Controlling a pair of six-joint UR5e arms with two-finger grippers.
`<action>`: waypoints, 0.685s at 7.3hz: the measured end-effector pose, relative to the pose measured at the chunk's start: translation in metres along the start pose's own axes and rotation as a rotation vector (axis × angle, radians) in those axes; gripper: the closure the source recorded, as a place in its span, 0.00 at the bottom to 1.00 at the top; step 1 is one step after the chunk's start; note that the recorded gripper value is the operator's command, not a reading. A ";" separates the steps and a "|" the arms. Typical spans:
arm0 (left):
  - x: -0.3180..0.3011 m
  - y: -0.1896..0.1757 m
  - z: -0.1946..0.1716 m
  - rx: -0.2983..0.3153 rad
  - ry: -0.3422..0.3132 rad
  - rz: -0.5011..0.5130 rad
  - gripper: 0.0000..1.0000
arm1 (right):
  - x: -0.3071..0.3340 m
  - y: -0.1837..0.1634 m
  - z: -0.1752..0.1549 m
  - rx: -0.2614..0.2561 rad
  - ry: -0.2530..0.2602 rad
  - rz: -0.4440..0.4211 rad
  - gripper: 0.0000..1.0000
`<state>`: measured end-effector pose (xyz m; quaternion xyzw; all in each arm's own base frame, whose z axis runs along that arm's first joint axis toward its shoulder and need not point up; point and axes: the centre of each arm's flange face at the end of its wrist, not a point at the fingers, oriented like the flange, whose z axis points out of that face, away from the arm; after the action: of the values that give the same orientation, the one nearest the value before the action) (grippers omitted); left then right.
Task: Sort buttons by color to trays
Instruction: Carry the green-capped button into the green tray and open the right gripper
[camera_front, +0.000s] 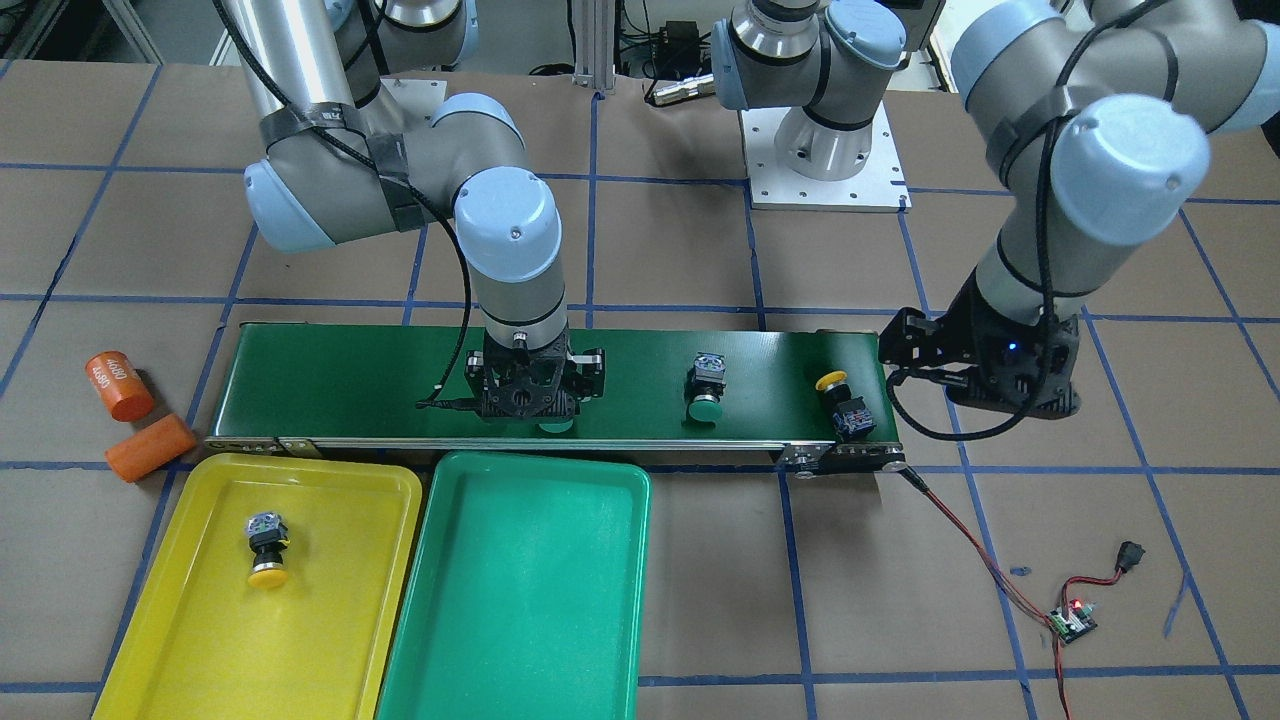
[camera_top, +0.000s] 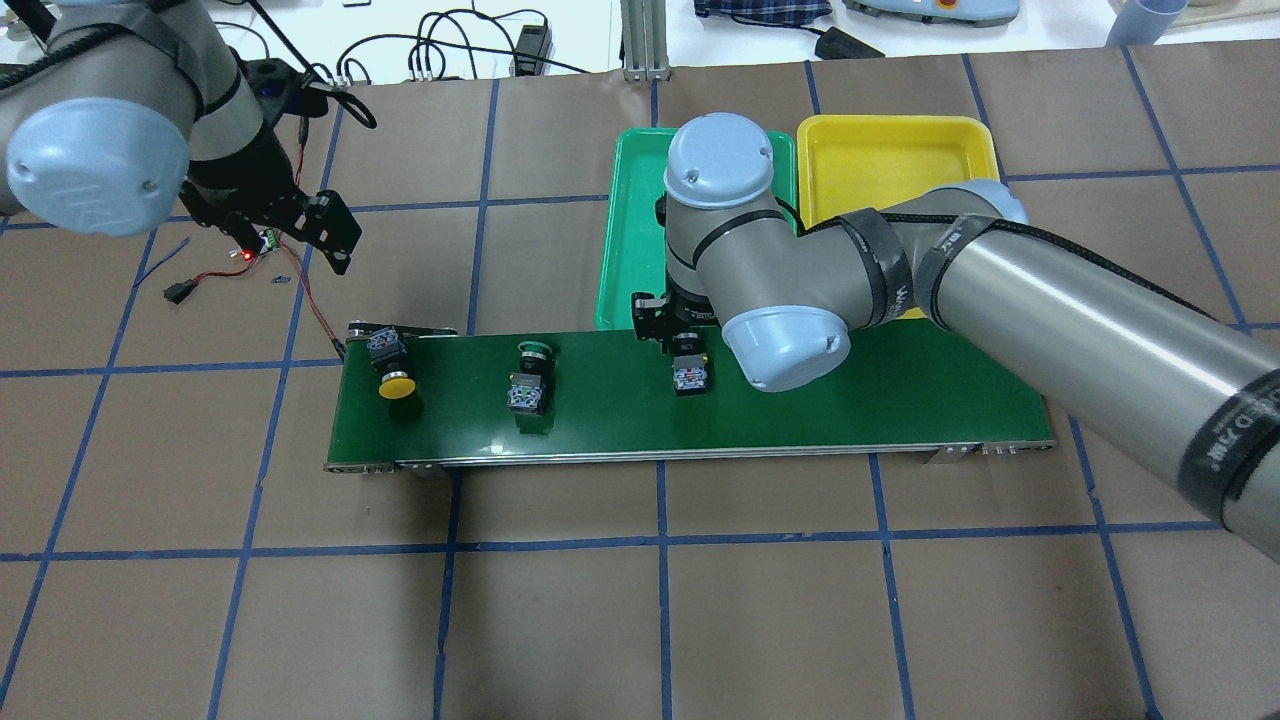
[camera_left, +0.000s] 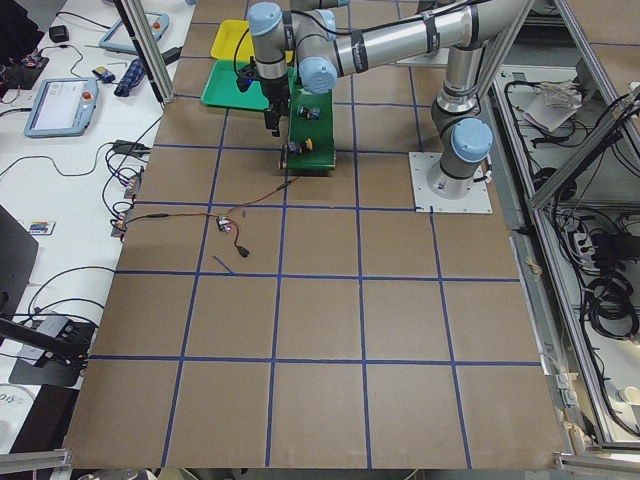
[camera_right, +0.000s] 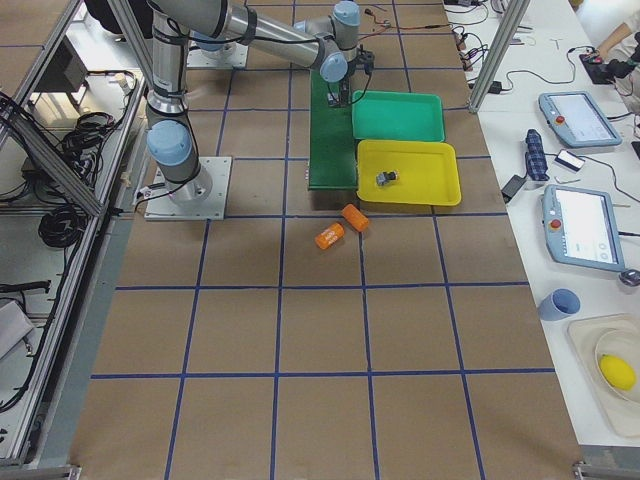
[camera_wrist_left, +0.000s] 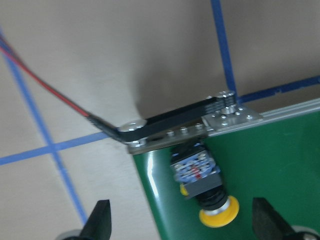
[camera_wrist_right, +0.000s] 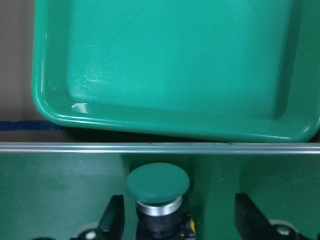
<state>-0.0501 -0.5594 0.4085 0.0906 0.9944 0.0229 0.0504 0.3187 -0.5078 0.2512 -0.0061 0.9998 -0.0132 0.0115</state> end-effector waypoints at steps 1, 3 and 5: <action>0.010 0.013 -0.026 0.005 -0.002 -0.053 0.00 | 0.001 0.001 0.003 -0.006 0.003 -0.002 0.67; 0.058 0.041 -0.066 0.029 -0.008 -0.075 0.00 | 0.001 0.001 0.003 -0.006 0.003 -0.005 1.00; 0.091 0.067 -0.081 0.018 -0.004 -0.051 0.00 | 0.004 -0.002 -0.004 0.005 0.002 -0.024 1.00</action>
<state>-0.1357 -0.4800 0.4842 0.0658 0.9964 0.0127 0.0520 0.3151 -0.5099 0.2547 -0.0182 0.9997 -0.0158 0.0104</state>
